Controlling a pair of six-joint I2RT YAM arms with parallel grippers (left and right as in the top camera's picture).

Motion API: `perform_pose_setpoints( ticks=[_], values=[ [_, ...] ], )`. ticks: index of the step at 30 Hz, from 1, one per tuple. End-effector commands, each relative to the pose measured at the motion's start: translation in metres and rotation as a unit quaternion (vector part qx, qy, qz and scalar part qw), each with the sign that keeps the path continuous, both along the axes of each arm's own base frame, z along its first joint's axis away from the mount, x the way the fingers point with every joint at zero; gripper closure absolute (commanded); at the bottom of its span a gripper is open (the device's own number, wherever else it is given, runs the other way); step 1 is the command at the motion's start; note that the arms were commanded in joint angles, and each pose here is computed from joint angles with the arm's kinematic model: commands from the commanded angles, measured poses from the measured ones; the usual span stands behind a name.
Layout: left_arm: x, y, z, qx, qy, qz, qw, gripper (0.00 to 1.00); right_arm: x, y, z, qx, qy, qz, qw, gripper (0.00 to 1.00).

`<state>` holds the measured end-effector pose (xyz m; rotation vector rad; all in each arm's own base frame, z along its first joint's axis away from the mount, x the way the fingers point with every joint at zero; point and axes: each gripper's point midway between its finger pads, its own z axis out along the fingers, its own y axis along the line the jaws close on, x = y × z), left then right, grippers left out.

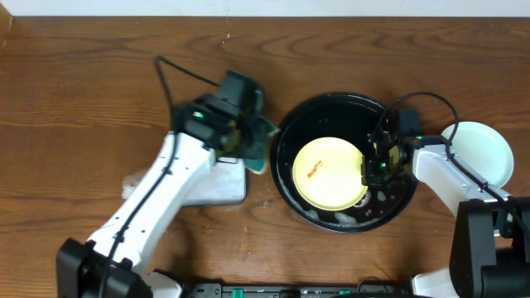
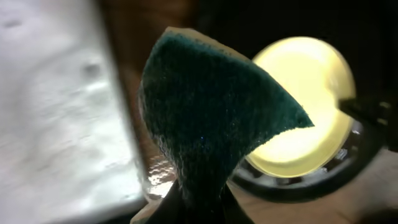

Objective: Clean dirty plates on tray and stack at the side
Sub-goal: 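Grasp the green sponge with the left gripper and carry it to the yellow plate, then scrub the yellow plate with the sponge while the right gripper holds it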

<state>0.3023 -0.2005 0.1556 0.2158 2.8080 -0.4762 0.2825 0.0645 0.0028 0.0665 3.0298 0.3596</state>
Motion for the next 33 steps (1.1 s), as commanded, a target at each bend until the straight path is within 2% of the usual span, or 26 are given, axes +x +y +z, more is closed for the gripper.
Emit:
perform_pose_setpoints(
  ticks=[1, 7, 12, 20, 22, 25, 30, 33],
  values=[
    [-0.003, -0.036, -0.004, -0.023, 0.003, -0.011, 1.000, 0.92, -0.002, -0.008, -0.012, -0.010, 0.016, -0.012, 1.000, 0.99],
    [-0.005, -0.089, -0.034, -0.047, 0.026, 0.000, 0.999, 0.92, -0.006, -0.017, -0.022, -0.036, 0.033, -0.037, 0.998, 0.99],
    [-0.025, -0.131, -0.073, -0.062, 0.075, -0.032, 0.995, 0.92, -0.007, -0.017, -0.023, -0.036, 0.037, -0.039, 0.998, 0.99],
    [-0.027, -0.141, -0.142, -0.026, 0.115, -0.017, 0.993, 0.92, -0.012, -0.017, -0.023, -0.037, 0.048, -0.039, 0.997, 0.99],
    [-0.022, -0.129, -0.159, 0.006, 0.110, -0.009, 0.994, 0.92, -0.014, -0.017, -0.023, -0.037, 0.051, -0.039, 0.997, 0.99],
    [-0.008, -0.089, -0.176, 0.103, 0.077, 0.015, 0.992, 0.92, -0.015, -0.017, -0.023, -0.037, 0.054, -0.039, 0.997, 0.99],
    [0.010, -0.017, -0.165, 0.277, 0.008, 0.060, 0.959, 0.93, -0.016, -0.017, -0.023, -0.038, 0.055, -0.037, 0.997, 0.99],
    [0.015, -0.004, -0.155, 0.317, -0.010, 0.064, 0.946, 0.92, -0.016, -0.017, -0.023, -0.038, 0.055, -0.037, 0.997, 0.99]
  ],
)
